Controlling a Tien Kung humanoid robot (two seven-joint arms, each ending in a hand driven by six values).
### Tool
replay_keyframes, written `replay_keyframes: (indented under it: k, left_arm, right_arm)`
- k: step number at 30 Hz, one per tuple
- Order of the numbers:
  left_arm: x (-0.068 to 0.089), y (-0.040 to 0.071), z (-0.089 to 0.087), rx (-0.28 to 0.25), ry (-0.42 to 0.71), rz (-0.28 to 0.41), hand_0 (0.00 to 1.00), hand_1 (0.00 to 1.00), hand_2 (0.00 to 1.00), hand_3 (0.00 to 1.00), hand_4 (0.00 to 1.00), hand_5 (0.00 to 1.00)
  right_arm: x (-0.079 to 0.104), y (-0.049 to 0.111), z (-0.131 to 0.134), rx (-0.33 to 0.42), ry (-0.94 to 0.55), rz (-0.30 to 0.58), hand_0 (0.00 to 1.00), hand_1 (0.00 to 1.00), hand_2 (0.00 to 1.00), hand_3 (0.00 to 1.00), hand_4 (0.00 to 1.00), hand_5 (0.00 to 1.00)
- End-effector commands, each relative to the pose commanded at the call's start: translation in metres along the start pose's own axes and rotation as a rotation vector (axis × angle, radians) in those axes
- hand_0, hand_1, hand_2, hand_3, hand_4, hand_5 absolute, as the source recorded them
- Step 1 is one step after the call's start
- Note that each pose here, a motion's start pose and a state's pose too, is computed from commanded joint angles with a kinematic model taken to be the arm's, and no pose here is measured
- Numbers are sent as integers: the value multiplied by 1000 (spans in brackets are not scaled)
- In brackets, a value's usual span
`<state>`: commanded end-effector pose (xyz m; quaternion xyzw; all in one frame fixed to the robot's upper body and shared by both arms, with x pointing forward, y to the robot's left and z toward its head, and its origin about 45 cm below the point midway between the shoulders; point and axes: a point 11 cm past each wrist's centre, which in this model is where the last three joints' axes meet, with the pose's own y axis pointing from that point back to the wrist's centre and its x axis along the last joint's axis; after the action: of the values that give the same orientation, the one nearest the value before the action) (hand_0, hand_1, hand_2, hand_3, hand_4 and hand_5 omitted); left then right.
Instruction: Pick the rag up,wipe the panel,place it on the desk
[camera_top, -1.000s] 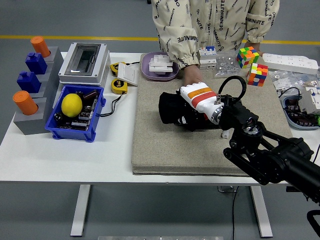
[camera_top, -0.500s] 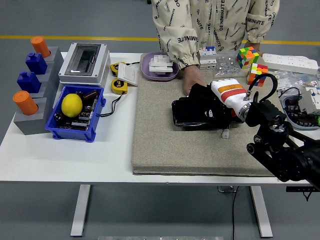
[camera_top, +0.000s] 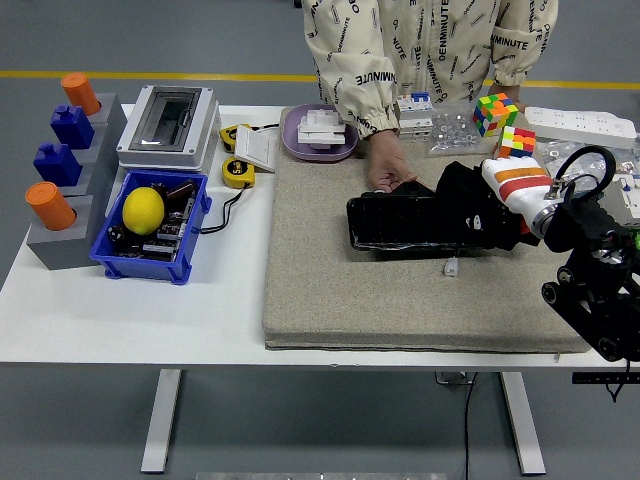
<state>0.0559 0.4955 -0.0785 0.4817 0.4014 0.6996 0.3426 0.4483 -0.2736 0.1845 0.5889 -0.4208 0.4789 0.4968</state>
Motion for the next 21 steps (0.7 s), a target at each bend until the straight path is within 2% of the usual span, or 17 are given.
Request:
replay_keyframes:
  k: [12, 21]
  left_arm:
    - [-1, 0, 2, -5, -5, -3, 651, 663, 695, 580, 680, 450]
    - [-1, 0, 1, -3, -6, -2, 650, 662, 695, 581, 680, 449]
  right_arm:
    - [1, 5, 30, -67, 10, 0, 386, 418, 476, 502, 968, 175]
    - [-2, 7, 31, -68, 10, -7, 385, 419, 476, 503, 967, 176]
